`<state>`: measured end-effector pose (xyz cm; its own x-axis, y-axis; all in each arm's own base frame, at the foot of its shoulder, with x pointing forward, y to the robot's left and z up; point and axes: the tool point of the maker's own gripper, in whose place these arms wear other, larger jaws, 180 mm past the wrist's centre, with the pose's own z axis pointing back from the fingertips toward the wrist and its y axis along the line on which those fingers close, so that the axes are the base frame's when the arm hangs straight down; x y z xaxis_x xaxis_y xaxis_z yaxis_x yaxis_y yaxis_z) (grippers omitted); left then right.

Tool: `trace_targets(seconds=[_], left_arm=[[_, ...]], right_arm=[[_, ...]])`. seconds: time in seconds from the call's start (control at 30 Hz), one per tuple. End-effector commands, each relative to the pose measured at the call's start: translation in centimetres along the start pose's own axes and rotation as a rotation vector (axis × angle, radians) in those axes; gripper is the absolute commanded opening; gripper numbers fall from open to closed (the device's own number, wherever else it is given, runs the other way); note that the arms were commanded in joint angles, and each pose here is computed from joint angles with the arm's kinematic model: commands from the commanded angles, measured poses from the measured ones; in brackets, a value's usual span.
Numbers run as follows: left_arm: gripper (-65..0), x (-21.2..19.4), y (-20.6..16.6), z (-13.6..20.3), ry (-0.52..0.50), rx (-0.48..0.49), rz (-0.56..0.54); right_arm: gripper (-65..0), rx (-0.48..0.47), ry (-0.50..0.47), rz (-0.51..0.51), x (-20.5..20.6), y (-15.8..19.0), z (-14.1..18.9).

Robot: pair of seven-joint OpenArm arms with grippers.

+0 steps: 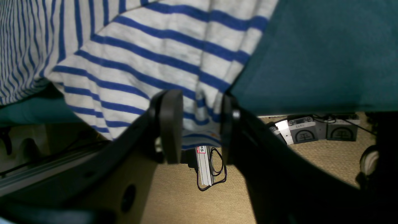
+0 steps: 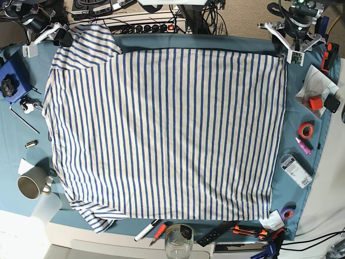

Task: Fold the T-shirt properly
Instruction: 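Move the left gripper to the opposite shoulder corner and grasp it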

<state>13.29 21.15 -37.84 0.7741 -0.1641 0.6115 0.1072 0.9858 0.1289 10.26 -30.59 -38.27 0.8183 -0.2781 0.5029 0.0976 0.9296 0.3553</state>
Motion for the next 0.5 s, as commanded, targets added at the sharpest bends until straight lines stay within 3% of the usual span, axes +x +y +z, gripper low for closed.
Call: trace_targets(seconds=[0.0, 0.3, 0.47], left_arm=[[-40.1, 0.2, -0.1, 0.2, -0.014, -0.012, -0.012], [-40.1, 1.3, 0.2, -0.6, -0.047, -0.007, -0.002], [-40.1, -0.1, 0.4, -2.4, -0.004, -0.013, 0.033]], right_arm=[[-45.5, -0.007, -0.001, 0.024, 0.4, -0.1, 0.4], [-45.5, -0.006, -0.008, 0.024, 0.5, -0.1, 0.4], [-45.5, -0.007, -0.009, 0.024, 0.5, -0.1, 0.4]])
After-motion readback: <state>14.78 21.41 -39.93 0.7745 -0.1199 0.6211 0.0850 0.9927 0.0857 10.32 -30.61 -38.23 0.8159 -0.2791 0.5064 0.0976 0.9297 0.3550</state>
